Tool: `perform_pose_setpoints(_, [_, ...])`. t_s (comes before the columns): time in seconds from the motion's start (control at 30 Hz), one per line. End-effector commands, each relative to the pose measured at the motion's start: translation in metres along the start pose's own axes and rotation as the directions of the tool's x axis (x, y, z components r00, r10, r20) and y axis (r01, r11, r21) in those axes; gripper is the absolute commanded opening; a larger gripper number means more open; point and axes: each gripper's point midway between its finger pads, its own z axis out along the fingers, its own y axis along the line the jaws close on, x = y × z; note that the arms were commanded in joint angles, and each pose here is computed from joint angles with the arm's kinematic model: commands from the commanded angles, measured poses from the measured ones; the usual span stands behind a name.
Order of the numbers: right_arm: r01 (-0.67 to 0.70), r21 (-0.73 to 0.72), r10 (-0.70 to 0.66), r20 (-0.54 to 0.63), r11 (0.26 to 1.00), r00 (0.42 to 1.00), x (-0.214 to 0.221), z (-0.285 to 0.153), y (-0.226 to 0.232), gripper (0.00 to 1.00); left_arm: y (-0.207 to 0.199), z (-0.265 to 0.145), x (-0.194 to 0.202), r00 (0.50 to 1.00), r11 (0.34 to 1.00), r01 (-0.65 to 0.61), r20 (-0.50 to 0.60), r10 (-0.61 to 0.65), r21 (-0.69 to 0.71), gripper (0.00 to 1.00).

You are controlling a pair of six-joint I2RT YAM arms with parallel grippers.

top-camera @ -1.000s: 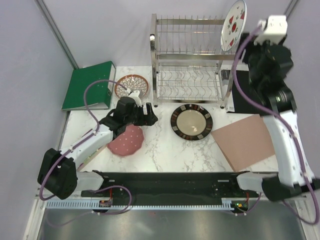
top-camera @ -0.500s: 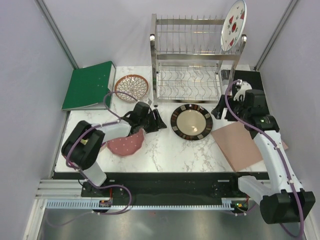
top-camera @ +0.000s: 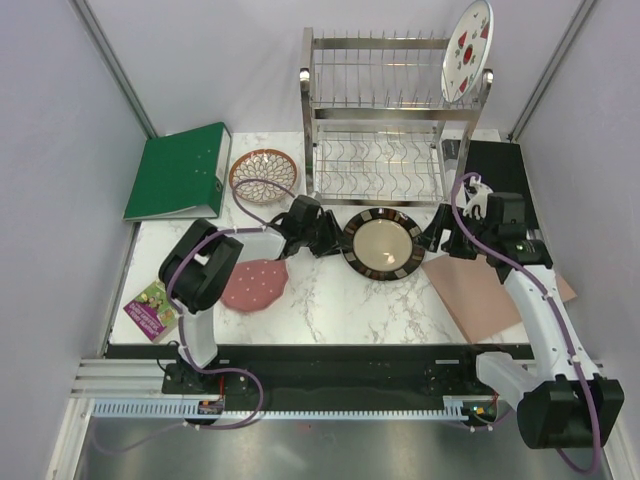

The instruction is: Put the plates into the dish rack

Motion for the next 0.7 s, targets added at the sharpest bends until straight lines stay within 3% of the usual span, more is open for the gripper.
perform_pose_setpoints(0.0, [-0.034, 0.002, 0.034, -0.022, 0.999, 0.999, 0.013, 0.005, -0.006, 0.88, -0.009, 0.009, 0.011, 0.998, 0.998, 0.063, -0.025, -0.062, 0.029, 0.46])
perform_pose_setpoints(0.23, [-0.117, -0.011, 0.115, -0.103, 0.993, 0.988, 0.046, 0.025, -0.017, 0.88, -0.009, 0.019, 0.031, 0.985, 0.987, 0.153, -0.09, -0.147, 0.059, 0.31])
perform_pose_setpoints(0.27, [-0.151, -0.025, 0.148, -0.103, 0.988, 0.984, 0.046, 0.026, -0.021, 0.88, -0.008, 0.019, 0.032, 0.984, 0.985, 0.16, -0.095, -0.154, 0.061, 0.26])
perform_pose_setpoints(0.3, [-0.172, -0.041, 0.166, -0.126, 0.984, 0.978, 0.052, 0.032, -0.024, 0.87, -0.01, 0.016, 0.031, 0.983, 0.984, 0.163, -0.094, -0.156, 0.066, 0.11])
perform_pose_setpoints(0.33, [-0.194, -0.055, 0.184, -0.145, 0.98, 0.972, 0.055, 0.035, -0.024, 0.85, -0.01, 0.014, 0.031, 0.982, 0.984, 0.168, -0.093, -0.162, 0.065, 0.03])
perform_pose_setpoints(0.4, [-0.234, -0.1, 0.208, -0.218, 0.967, 0.953, 0.065, 0.045, -0.022, 0.82, -0.011, 0.002, 0.03, 0.98, 0.98, 0.187, -0.083, -0.182, 0.065, 0.02])
perform_pose_setpoints(0.67, [-0.257, -0.188, 0.21, -0.238, 0.948, 0.948, 0.067, 0.066, -0.027, 0.85, 0.022, -0.051, 0.056, 0.967, 0.978, 0.206, -0.154, -0.201, 0.014, 0.02])
